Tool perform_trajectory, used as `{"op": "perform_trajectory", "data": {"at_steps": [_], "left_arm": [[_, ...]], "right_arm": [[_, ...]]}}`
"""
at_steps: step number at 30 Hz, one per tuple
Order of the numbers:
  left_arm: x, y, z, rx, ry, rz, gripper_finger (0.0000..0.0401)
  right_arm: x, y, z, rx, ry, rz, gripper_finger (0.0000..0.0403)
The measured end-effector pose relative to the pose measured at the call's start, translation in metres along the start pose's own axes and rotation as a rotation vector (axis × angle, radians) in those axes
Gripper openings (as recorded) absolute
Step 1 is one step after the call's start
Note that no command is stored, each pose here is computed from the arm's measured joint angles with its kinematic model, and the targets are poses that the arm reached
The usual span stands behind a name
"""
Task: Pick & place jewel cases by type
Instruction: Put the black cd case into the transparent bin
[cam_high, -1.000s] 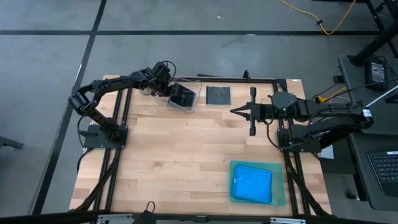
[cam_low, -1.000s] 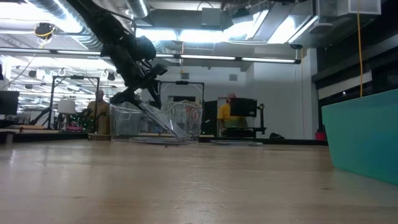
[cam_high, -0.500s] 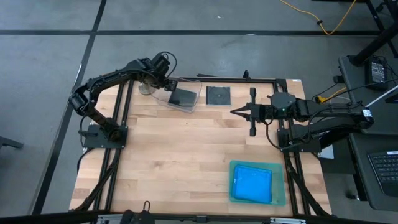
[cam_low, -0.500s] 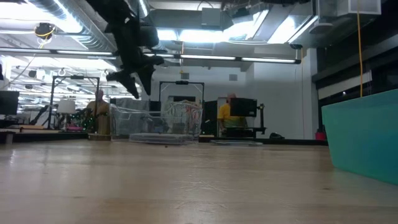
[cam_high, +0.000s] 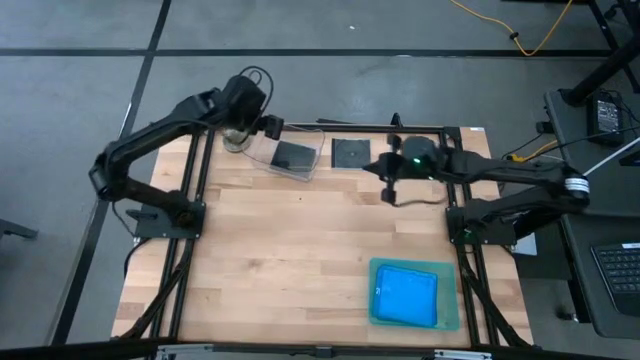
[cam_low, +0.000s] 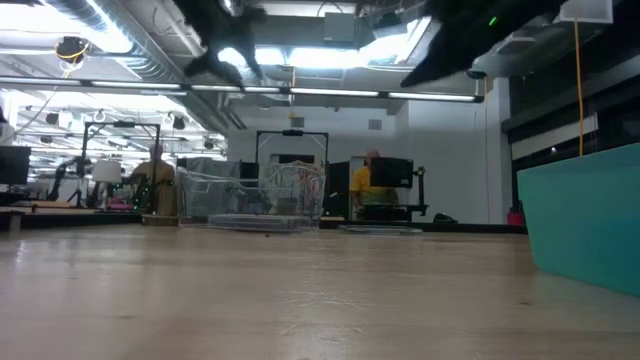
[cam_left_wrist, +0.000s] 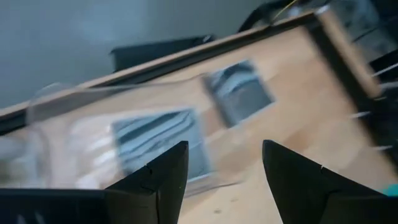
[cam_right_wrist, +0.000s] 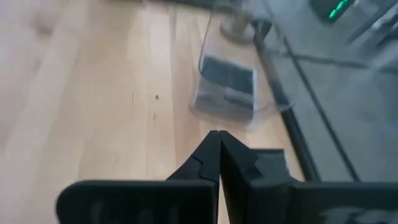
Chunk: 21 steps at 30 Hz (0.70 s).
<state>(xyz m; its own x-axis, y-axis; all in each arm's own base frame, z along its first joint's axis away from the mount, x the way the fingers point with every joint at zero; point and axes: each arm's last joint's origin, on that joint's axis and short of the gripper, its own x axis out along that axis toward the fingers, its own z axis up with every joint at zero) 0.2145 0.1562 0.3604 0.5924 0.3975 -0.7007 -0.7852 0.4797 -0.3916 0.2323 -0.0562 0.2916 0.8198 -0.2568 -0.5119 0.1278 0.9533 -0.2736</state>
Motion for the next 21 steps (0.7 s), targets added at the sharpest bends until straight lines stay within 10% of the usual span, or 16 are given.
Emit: {"op": "perform_trajectory", "data": {"at_steps": [10, 21], "left_arm": [[-0.068, -0.047, -0.029, 0.03, -0.229, -0.206, 0.0196], [-0.09, -0.073, -0.058, 0.099, -0.32, -0.201, 0.0196]], "right_arm": [[0.093, -0.036, -0.042, 0.106, 0.144, -0.009, 0.0007], [0.143, -0.062, -0.082, 0.325, 0.272, -0.068, 0.0007]]}}
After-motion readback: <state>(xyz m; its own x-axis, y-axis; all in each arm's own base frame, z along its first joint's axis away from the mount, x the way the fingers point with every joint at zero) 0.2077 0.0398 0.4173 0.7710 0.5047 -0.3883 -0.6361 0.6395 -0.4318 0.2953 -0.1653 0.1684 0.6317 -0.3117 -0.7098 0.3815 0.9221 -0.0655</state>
